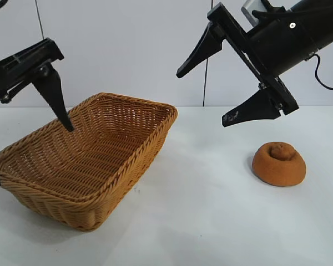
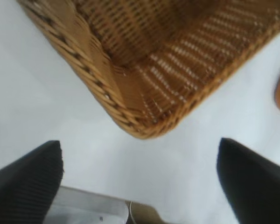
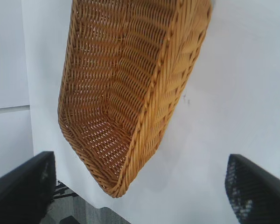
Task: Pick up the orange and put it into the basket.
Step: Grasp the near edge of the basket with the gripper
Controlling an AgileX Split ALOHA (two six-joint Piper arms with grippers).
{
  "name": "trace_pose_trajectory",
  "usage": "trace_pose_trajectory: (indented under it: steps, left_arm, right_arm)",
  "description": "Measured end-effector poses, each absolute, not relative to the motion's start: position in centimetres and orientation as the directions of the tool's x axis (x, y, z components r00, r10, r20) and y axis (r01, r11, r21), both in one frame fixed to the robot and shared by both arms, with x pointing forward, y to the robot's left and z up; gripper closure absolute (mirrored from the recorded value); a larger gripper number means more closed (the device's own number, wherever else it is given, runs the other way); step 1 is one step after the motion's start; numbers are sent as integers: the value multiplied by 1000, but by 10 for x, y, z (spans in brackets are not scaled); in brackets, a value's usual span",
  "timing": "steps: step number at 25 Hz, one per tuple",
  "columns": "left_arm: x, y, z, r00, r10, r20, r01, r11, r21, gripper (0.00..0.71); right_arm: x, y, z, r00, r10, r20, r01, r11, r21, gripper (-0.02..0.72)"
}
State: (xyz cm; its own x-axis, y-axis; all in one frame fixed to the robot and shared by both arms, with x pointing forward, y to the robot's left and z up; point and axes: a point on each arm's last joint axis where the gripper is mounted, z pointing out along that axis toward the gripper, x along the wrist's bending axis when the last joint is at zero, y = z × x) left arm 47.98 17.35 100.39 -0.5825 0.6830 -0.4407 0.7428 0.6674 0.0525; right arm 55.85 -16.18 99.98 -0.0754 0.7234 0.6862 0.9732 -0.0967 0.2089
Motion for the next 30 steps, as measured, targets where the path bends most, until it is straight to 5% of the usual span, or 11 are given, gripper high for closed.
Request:
trace_pose_trajectory:
  steps: [14,20,24,28,30]
  left_arm:
    - [514,169,909,-802,543,-248,554,832,33,74]
    - [520,167,896,-799,538,-268,550,835,38,96]
    - [521,166,897,-801,527,-285,540,841,37,284]
    - [521,166,896,-818,501,-283,516,856,24,580]
    - [522,167,897,-815,499,-293,515,857,27,623]
  right_arm:
    - [558,-162,1000,-76,722,688,974,-93,205,29]
    - [558,-162,1000,-76,722,688,974,-93,205,29]
    - [558,-162,1000,-76,722,688,975,-92,204,29]
    - [558,-162,1000,-76,722,688,975,-92,204,29]
    - [558,-162,1000,-76,722,688,975,-92,204,29]
